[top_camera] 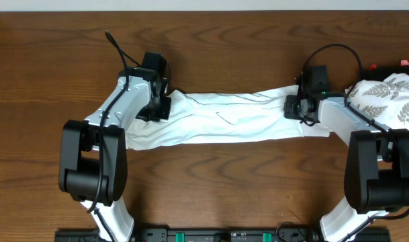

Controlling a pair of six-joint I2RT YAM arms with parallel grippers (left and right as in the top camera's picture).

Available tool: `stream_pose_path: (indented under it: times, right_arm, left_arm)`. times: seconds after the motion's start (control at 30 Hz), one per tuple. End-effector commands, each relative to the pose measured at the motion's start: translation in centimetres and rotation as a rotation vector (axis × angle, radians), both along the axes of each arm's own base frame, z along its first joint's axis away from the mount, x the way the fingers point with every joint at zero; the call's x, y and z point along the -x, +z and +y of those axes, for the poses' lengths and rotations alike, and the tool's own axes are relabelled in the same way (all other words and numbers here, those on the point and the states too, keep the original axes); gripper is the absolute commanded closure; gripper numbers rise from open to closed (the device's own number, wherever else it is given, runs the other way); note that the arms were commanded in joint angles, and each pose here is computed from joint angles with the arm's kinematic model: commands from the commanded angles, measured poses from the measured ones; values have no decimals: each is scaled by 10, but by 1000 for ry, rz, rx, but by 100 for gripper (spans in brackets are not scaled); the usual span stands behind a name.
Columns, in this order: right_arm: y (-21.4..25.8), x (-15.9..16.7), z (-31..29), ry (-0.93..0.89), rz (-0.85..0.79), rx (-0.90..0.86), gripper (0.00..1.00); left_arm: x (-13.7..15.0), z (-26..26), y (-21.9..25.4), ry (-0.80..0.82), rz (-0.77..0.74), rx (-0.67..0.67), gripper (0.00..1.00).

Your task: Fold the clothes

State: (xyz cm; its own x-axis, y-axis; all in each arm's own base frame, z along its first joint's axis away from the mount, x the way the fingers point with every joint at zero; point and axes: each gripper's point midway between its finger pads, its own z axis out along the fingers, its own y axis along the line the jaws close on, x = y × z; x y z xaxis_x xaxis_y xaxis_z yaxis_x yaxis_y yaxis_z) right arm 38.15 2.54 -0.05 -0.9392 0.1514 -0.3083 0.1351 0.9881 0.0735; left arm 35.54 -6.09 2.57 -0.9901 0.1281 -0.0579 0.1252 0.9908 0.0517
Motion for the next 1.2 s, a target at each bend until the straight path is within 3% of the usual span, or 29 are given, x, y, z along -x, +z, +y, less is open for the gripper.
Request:
stream_pose_path:
  times: [0.0, 0.23, 0.4, 0.57, 0.73, 0.83, 1.03, 1.17]
  right_arm:
    - [23, -9, 0, 41, -24, 7, 57]
    - [108, -25, -23, -3, -158, 98, 46]
    - [96, -7, -56, -112, -68, 113, 43]
    - [82, 7, -78, -170, 8, 85, 40]
    - [80, 13, -83, -189, 28, 52, 39]
    - [79, 16, -83, -189, 43, 52, 39]
    - [76, 21, -82, -189, 62, 51, 39]
    - [73, 23, -81, -186, 69, 44, 39]
  left_arm:
    - [2, 4, -4, 12, 14, -11, 94]
    - [1, 10, -4, 28, 14, -10, 94]
    - [0, 17, -4, 48, 14, -10, 93]
    - [1, 12, -4, 46, 18, 18, 79]
    - [1, 13, -4, 48, 22, 13, 76]
    - [1, 21, -4, 51, 18, -31, 69]
    - [-10, 36, 17, 60, -62, -115, 56]
    - [-24, 35, 45, 66, -160, -100, 54]
